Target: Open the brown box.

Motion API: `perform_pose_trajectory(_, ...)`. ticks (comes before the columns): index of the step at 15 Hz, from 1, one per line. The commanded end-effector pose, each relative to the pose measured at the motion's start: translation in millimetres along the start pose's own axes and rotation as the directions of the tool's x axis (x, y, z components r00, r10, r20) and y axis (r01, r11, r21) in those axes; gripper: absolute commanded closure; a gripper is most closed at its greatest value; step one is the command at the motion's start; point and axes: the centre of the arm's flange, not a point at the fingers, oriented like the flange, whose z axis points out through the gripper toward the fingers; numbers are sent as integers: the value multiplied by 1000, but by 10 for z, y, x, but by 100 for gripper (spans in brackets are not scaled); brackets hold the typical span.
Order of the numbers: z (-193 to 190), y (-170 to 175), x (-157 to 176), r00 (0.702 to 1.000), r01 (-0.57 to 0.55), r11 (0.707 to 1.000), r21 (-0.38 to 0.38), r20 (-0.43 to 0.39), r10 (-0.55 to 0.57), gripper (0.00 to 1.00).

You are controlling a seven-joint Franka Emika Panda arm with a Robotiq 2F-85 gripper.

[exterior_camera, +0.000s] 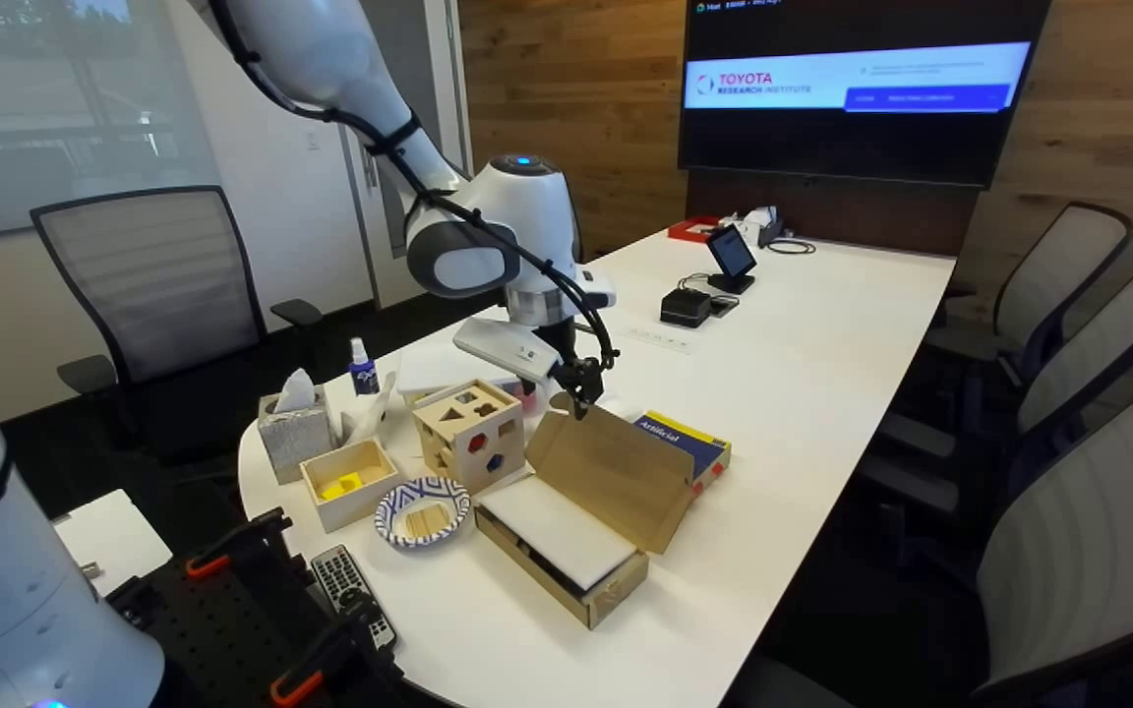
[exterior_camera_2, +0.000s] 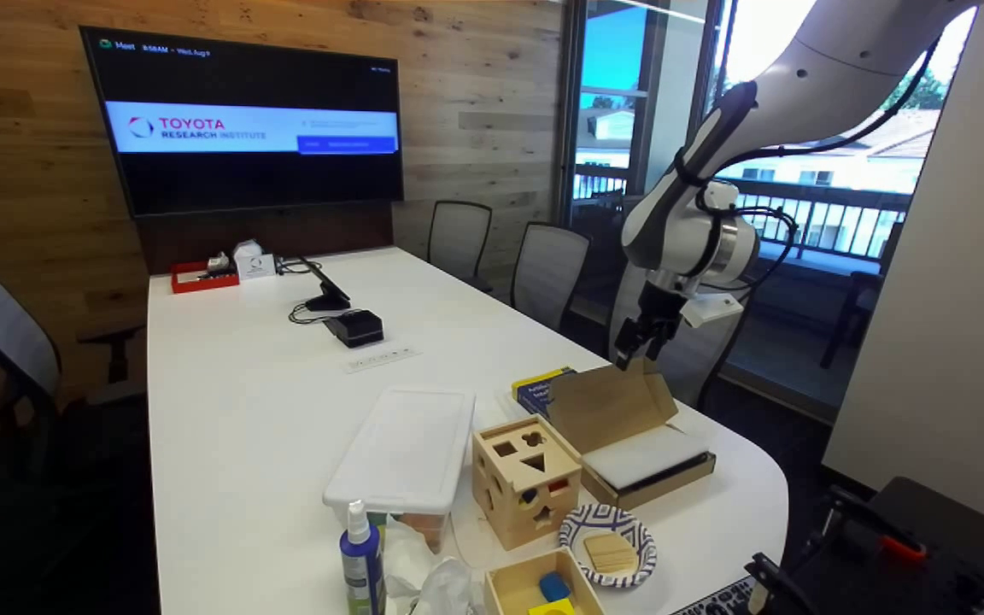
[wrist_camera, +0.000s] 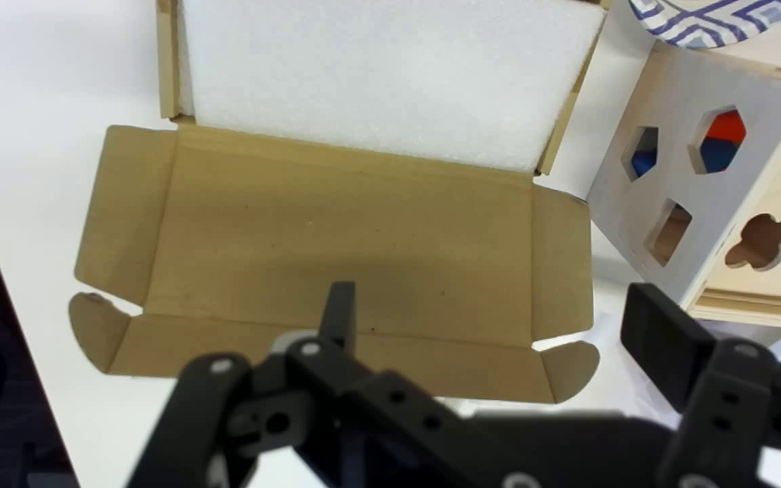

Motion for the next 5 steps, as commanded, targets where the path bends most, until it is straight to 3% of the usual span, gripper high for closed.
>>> perform_pose_trajectory(1,-187,-37,-72,1000,-15,1000,12,-10,15,0)
perform_pose_trajectory(5,-217,-30,-64,1000,-18,1000,17,-16,18,0)
